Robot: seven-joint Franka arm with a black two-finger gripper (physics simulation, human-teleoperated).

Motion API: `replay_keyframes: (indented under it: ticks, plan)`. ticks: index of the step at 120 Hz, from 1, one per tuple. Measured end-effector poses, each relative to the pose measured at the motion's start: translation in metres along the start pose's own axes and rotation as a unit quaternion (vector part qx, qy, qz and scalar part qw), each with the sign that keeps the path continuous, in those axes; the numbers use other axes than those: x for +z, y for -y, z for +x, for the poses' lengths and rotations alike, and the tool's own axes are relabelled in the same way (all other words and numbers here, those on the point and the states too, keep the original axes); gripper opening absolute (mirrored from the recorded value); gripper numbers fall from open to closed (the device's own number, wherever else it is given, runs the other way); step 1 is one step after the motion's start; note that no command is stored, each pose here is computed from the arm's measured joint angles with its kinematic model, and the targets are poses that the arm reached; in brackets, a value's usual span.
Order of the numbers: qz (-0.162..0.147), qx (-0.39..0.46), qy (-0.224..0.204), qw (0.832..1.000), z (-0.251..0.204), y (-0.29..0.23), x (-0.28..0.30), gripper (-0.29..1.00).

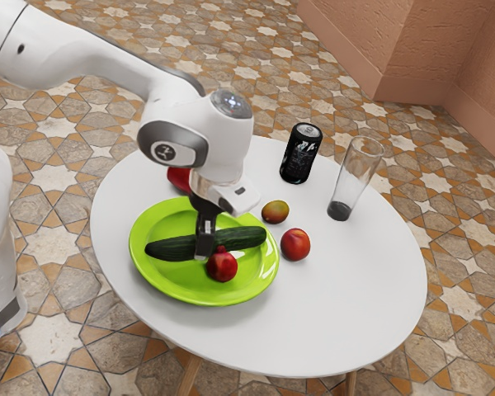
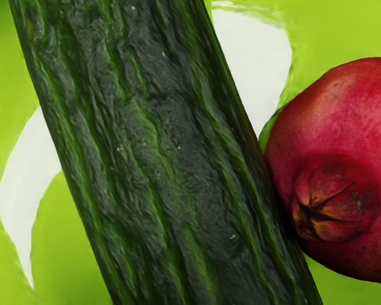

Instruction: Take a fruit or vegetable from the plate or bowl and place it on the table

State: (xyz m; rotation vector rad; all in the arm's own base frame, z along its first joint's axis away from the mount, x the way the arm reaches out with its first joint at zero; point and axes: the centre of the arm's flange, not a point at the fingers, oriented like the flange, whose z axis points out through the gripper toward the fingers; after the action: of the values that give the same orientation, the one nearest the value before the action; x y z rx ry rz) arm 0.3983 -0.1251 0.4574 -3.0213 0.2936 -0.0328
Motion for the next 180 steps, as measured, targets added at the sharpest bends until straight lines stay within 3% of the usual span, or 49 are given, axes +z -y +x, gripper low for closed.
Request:
replay_keyframes:
  ticks: [37, 65, 76, 109, 137, 163, 180]
  plan:
    - [-0.008, -0.016, 0.013, 1.0, 0.012, 0.011, 0.025, 0.65]
    - [0.001, -0.024, 0.012, 1.0, 0.015, 0.019, 0.026, 0.27]
    - [0.013, -0.03, -0.007, 0.999, 0.03, 0.028, -0.016, 0.18]
    - [0.029, -0.053, -0.001, 0.998, 0.045, 0.06, -0.084, 0.17]
    - [0.058, 0.046, -0.016, 0.997, 0.044, -0.041, -0.114, 0.16]
    - [0.016, 0.098, -0.057, 0.993, 0.09, -0.083, -0.106, 0.15]
    - [-0.022, 0.105, -0.111, 0.988, 0.133, -0.089, -0.097, 0.15]
